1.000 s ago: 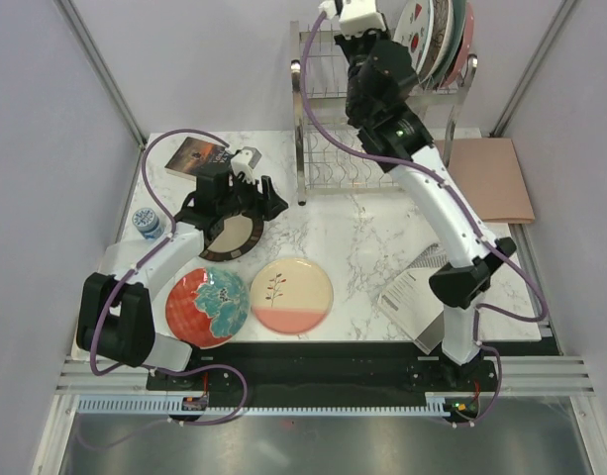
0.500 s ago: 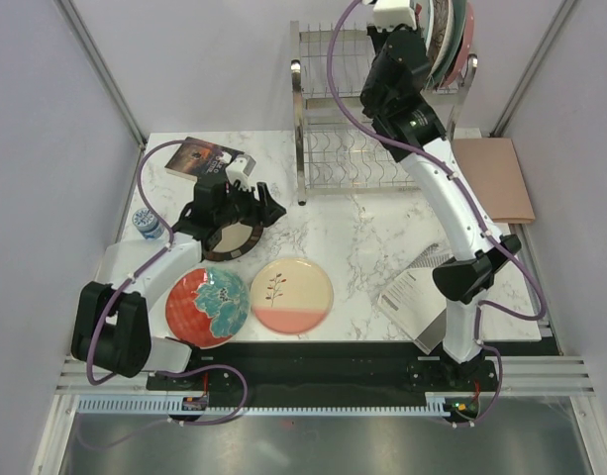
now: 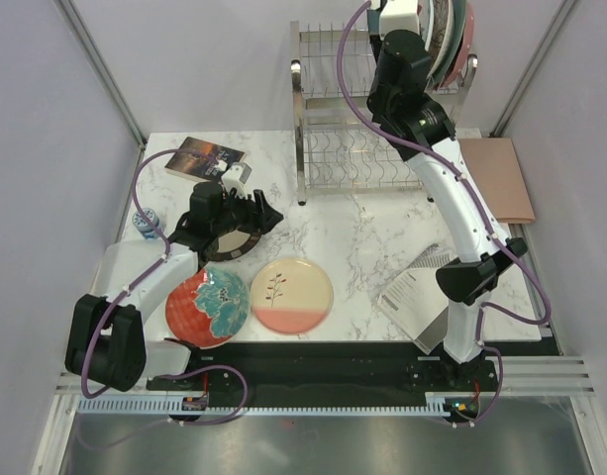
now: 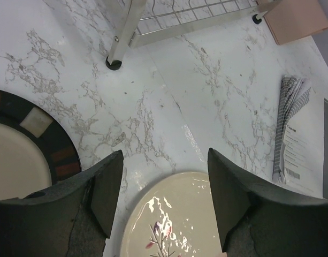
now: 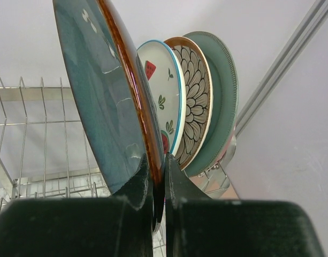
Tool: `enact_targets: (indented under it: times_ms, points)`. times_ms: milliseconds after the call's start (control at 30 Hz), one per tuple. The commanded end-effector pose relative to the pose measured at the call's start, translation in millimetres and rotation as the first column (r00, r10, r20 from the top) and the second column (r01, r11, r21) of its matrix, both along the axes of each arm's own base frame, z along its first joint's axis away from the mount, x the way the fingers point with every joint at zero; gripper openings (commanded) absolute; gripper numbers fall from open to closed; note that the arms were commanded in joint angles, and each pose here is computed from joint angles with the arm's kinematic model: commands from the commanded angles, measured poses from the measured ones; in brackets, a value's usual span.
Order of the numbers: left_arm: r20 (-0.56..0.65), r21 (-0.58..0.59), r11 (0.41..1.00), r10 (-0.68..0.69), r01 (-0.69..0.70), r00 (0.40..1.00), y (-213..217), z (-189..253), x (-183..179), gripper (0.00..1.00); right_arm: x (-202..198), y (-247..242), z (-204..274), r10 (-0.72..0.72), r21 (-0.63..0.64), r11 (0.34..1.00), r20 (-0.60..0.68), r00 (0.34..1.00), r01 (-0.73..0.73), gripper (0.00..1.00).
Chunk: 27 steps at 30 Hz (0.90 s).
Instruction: Load the plates into the dish rack
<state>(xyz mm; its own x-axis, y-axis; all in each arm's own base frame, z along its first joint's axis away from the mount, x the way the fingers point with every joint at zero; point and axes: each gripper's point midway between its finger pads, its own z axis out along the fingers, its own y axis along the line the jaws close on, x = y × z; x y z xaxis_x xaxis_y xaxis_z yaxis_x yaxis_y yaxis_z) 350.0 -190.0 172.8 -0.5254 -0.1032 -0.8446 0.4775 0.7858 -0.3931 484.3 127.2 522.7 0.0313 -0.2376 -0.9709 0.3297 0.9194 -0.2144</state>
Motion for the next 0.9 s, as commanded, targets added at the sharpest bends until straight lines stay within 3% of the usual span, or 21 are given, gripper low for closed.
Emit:
enact_targets:
  times_ms: [0, 333, 867]
  points:
    - [0.042, -0.015, 1.0, 0.022, -0.021, 0.999, 1, 10, 8, 0.72, -21, -30, 72, -0.052, 0.195, 0.981, 0.251, 0.967, 0.003, 0.0]
    - [0.038, -0.023, 1.0, 0.006, -0.005, 0.999, -4, 7, 15, 0.72, -18, -40, 83, -0.084, 0.177, 0.984, 0.299, 0.951, 0.031, 0.0]
    - [0.016, -0.005, 1.0, 0.012, -0.012, 1.0, -3, -3, 17, 0.72, 15, -46, 35, -0.115, 0.129, 0.987, 0.186, 0.976, 0.092, 0.0]
